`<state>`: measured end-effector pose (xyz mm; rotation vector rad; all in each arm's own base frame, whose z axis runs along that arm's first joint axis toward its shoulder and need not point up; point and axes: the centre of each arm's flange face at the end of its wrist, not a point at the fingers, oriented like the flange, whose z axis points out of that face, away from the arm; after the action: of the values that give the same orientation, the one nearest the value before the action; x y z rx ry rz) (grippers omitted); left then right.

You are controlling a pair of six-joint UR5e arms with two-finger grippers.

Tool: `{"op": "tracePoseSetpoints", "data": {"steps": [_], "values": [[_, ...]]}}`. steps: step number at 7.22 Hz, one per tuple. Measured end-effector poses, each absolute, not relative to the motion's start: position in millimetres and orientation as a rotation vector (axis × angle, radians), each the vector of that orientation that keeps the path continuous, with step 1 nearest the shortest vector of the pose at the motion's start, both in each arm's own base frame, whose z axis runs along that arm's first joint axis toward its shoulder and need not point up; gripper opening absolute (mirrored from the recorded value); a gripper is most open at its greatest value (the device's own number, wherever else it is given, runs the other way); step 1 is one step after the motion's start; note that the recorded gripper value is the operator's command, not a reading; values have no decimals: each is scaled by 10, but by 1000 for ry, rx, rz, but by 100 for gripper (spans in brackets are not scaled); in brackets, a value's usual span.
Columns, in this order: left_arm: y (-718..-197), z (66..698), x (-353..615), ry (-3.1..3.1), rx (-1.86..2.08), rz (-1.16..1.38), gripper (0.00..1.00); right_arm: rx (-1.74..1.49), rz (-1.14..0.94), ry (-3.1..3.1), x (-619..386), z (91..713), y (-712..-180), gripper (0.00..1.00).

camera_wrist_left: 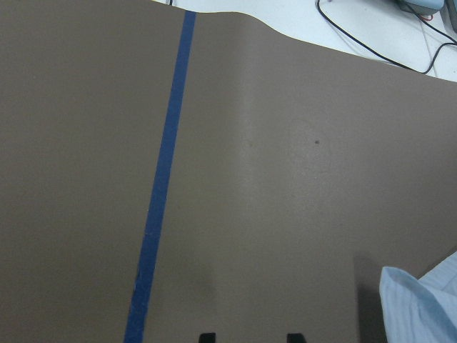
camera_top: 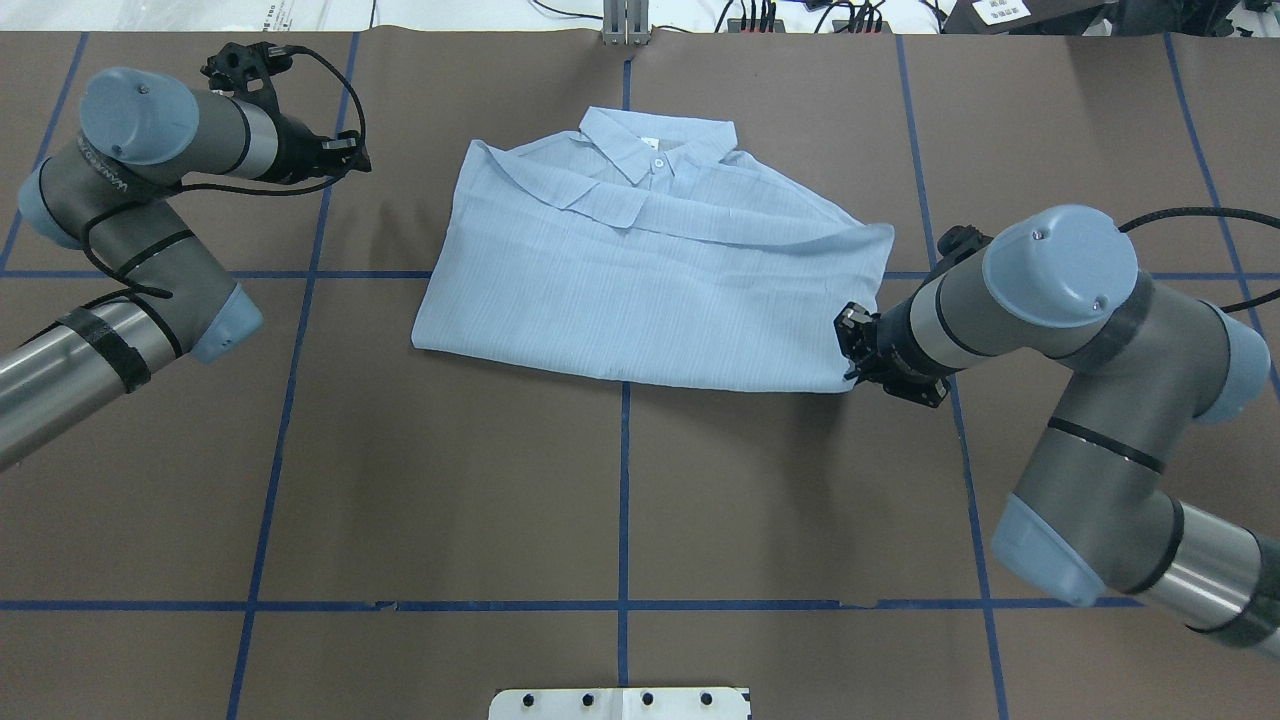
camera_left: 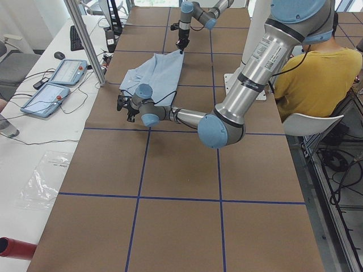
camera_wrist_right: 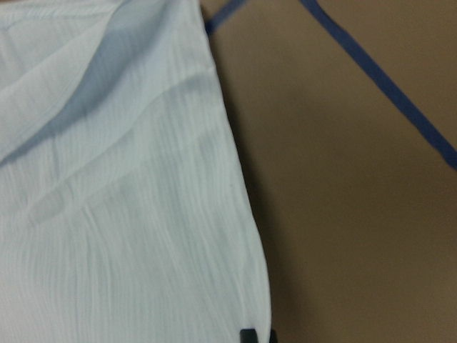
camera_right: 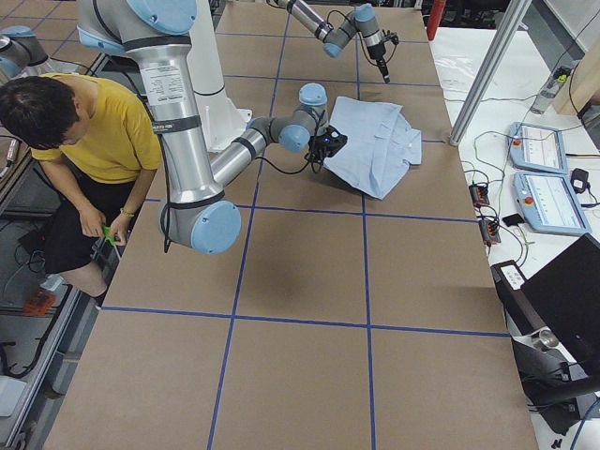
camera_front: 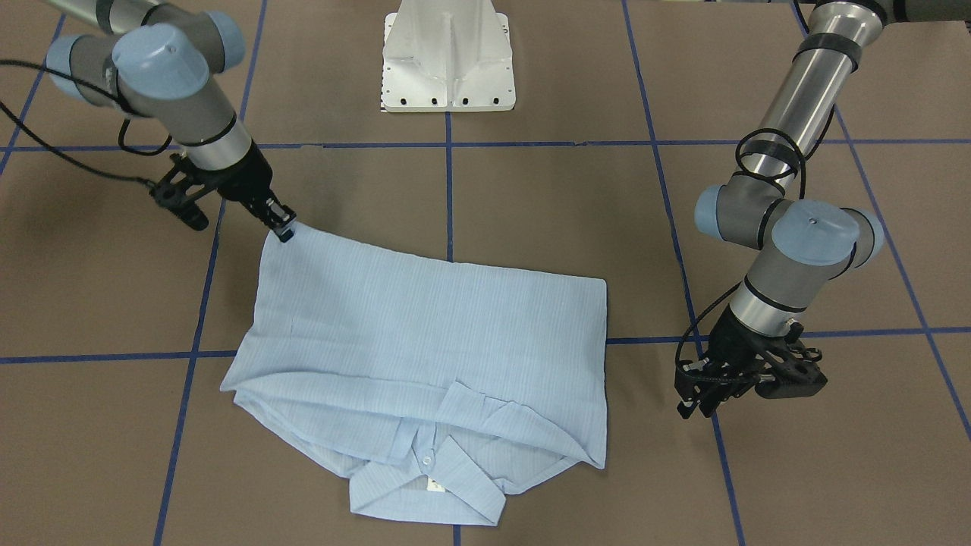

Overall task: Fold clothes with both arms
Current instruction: 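Drag the shirt toward the robot with the right gripper, rotating it, then release and raise the right gripper while the left gripper reaches the shirt corner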

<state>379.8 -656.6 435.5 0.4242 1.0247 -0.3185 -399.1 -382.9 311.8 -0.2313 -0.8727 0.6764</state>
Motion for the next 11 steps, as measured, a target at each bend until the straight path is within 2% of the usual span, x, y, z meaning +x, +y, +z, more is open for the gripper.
{"op": "tracePoseSetpoints", "data": {"steps": [3, 4, 6, 7, 9, 11], "values": [[-6567, 4307, 3791, 1033, 430, -317, 45, -398, 468, -666, -4175, 2600, -2187, 0], [-6549, 4224, 3792, 1048, 437, -314, 47, -460, 394, -619, -4192, 2485, -1696, 99], [-6382, 4023, 3824, 1107, 421, -269, 50, -526, 328, -581, -4282, 2354, -1148, 100], [-6227, 4020, 3771, 1135, 396, -249, 51, -528, 341, -590, -4285, 2302, -1174, 100], [-5784, 4012, 3674, 1203, 302, -266, 58, -504, 419, -620, -4198, 2264, -1535, 100], [-5176, 3927, 3929, 1267, 169, -277, 77, -434, 560, -667, -4073, 2234, -2360, 100]]}}
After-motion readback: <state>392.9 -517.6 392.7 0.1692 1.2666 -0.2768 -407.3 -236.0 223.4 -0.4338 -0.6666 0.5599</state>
